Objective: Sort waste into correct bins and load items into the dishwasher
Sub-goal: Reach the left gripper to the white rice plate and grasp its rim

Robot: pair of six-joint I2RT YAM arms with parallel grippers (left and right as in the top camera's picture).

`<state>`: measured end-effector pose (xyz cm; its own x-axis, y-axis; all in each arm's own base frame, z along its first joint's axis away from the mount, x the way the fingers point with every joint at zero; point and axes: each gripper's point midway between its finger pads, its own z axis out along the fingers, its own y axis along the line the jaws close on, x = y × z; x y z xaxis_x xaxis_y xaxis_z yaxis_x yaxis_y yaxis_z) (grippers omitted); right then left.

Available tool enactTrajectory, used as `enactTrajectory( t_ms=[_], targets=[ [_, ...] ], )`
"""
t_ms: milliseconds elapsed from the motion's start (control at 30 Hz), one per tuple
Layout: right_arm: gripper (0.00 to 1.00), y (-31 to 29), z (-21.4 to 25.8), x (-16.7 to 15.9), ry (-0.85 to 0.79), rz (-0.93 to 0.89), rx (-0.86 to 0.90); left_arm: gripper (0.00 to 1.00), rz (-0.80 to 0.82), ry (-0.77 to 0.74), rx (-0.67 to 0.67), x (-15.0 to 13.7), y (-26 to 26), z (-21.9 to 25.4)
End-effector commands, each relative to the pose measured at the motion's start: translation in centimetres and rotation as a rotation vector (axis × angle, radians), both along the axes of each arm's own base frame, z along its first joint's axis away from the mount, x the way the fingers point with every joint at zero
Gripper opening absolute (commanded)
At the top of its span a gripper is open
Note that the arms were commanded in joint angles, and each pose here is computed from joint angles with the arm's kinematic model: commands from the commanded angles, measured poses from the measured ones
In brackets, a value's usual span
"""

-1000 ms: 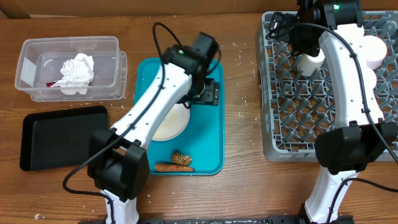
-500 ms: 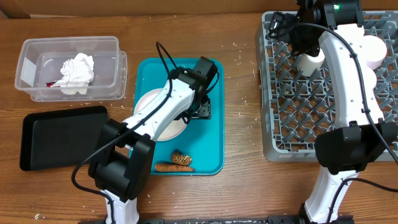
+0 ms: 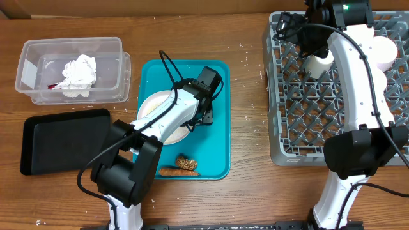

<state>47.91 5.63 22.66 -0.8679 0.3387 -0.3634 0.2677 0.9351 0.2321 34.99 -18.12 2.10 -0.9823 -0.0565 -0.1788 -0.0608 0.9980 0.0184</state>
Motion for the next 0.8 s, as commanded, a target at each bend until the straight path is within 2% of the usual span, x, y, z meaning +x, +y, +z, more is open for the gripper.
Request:
enactTrajectory(
  t_ms=[0, 133, 367, 500, 700, 767],
  targets=[
    [1.00, 0.0, 1.5, 0.2, -0.043, -0.002, -0.004, 0.43, 0.006, -0.040, 0.012, 0.6, 0.5, 0.6],
    [1.00, 0.0, 1.5, 0.2, -0.043, -0.001, -0.004, 0.48, -0.005, -0.061, 0.003, 1.1, 0.2, 0.6],
    [1.00, 0.0, 1.4, 0.2, -0.042, -0.001, -0.004, 0.47, -0.008, -0.044, 0.028, 1.2, 0.3, -1.0],
    [1.00, 0.0, 1.5, 0.2, -0.044, -0.001, -0.004, 0.36, -0.008, -0.008, 0.052, 0.7, 0.7, -2.4],
    [1.00, 0.0, 1.5, 0.2, -0.044, -0.001, -0.004, 0.34, -0.006, -0.020, 0.052, 1.1, 0.6, -2.1],
    [1.00, 0.0, 1.5, 0.2, -0.044, -0.001, -0.004, 0.27, -0.007, -0.017, 0.054, 1.1, 0.6, -1.9]
  ],
)
